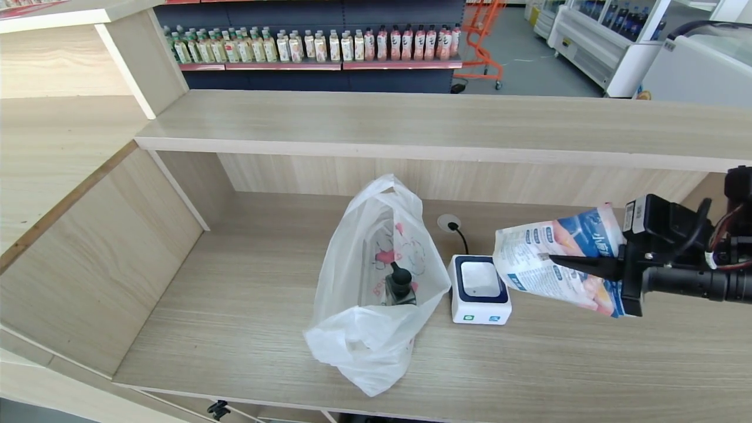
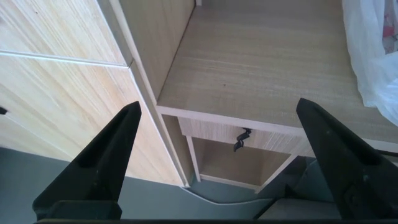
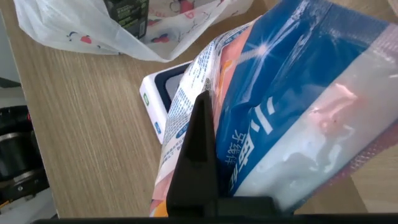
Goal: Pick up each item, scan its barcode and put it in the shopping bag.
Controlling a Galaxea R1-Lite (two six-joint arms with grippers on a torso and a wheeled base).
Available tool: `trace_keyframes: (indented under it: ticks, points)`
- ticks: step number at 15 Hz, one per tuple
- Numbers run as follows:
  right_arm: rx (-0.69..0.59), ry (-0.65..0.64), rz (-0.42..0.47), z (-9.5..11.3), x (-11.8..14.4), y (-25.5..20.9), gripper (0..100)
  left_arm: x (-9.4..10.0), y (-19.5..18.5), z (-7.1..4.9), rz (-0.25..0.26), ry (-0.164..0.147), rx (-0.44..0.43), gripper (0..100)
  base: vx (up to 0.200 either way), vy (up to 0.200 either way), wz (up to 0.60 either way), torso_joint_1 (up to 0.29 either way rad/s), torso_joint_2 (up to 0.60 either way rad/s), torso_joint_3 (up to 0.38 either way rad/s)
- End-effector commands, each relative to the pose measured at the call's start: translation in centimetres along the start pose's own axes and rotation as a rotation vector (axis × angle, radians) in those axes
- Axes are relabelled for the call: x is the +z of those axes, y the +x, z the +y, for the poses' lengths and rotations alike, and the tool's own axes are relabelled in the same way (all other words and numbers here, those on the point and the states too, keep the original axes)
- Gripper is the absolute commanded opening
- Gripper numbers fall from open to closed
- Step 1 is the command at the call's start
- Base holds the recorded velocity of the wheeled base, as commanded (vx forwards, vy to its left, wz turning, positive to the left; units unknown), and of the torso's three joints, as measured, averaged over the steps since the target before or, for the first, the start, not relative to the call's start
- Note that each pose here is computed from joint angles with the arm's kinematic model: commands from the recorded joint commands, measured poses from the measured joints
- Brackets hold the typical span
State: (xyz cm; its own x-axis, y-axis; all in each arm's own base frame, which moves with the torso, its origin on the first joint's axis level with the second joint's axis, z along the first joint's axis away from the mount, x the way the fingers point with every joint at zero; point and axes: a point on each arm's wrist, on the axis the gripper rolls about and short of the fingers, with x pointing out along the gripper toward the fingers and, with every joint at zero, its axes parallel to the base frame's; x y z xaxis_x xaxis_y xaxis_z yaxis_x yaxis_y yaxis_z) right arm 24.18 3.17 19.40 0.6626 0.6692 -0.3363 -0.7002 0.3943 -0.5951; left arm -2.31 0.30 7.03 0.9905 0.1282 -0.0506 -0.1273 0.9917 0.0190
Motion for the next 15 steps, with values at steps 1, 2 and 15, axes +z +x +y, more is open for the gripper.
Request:
trace_keyframes:
  ticks: [1,2,15]
  points:
    - [0.038,-0.011,0.026,-0.2,-1.5,1.6,0,0.0,0.0,0.0,0.0,0.0,0.0,100,0.0,0.0,0.0,0.0,0.0,0.0]
    - [0.047,-0.034,0.029,-0.2,-1.7,2.0,0,0.0,0.0,0.0,0.0,0.0,0.0,100,0.0,0.0,0.0,0.0,0.0,0.0]
    - [0.18,-0.182,-0.105,-2.0,-4.7,10.2,0,0.0,0.0,0.0,0.0,0.0,0.0,100,0.0,0.0,0.0,0.0,0.0,0.0]
